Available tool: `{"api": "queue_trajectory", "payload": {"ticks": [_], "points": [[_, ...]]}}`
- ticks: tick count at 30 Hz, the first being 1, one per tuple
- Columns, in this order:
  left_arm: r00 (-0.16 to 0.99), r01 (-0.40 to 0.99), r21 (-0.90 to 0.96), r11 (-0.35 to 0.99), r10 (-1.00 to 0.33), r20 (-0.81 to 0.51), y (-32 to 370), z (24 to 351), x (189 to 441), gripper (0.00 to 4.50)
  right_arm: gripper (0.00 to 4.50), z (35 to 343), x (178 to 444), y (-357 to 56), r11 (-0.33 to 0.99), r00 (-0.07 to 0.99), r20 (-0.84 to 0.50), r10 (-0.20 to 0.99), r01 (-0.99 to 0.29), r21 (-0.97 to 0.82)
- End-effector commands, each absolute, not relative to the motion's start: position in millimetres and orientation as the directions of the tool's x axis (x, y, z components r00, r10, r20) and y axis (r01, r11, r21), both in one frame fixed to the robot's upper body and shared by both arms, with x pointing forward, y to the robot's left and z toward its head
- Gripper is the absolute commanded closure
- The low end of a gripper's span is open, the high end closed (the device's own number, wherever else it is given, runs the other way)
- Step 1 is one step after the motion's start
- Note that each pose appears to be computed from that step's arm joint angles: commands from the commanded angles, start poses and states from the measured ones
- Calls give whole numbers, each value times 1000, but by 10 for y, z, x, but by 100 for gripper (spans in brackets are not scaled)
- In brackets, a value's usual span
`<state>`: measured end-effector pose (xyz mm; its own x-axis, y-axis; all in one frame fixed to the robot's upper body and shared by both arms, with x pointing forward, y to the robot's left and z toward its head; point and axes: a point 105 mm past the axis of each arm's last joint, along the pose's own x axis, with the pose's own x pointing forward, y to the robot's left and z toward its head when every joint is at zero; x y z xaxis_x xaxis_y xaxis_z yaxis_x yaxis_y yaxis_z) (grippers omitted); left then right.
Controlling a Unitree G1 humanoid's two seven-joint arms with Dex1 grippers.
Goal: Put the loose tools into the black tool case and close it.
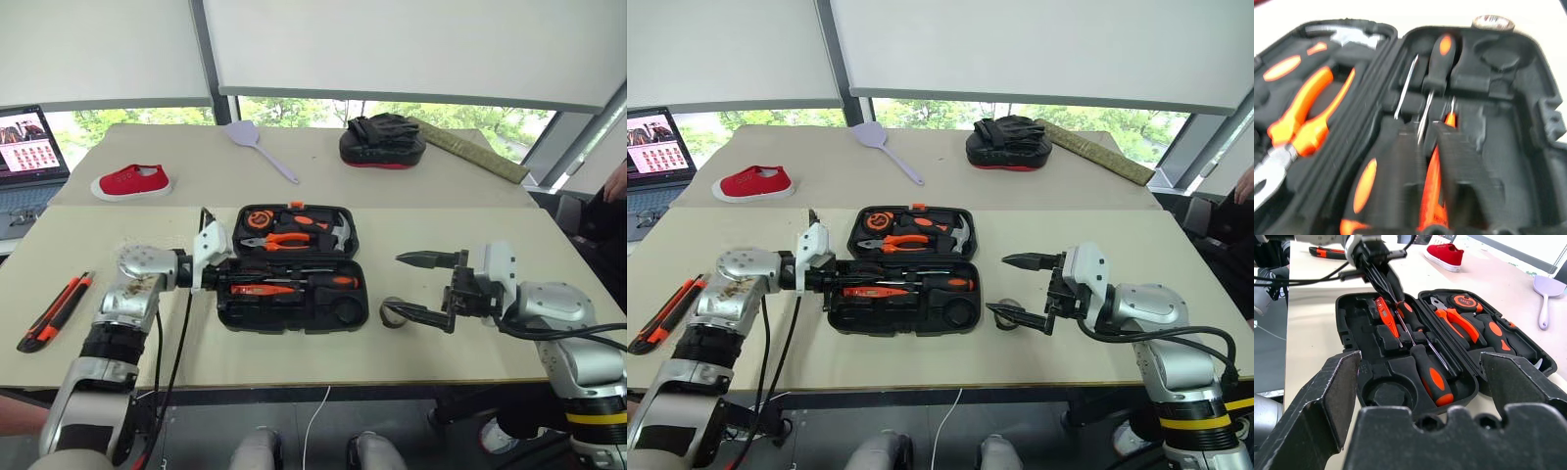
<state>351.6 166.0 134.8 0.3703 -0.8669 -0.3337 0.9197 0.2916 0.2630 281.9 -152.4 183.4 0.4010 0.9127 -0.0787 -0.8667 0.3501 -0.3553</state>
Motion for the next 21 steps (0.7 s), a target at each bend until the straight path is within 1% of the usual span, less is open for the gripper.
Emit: {"api": "queue_trajectory", "payload": {"ticks": [1, 10, 13, 15, 19, 21], "points": [[384, 914, 281, 294, -852, -355, 1683, 1270, 3519, 447, 0, 1974, 2800, -1500, 353, 395, -35, 918, -853, -385], [395, 916, 269, 299, -796, -459, 1738, 931, 3509, 447, 0, 1957, 2807, -1475, 365, 402, -23, 915, -852, -374], [383, 920, 276, 278, -788, -482, 1746, 885, 3484, 447, 0, 1951, 2819, -1466, 367, 403, -20, 915, -853, -372], [415, 903, 307, 301, -800, -434, 1783, 973, 3489, 447, 0, 1951, 2829, -1467, 371, 405, -16, 914, -851, -373], [471, 861, 340, 378, -846, -250, 1952, 1293, 3398, 447, 0, 1984, 2836, -1484, 393, 416, 22, 909, -838, -379], [528, 824, 330, 460, -836, -153, 2211, 1462, 3252, 396, 0, 1985, 2843, -1499, 412, 427, 59, 902, -815, -408]]}}
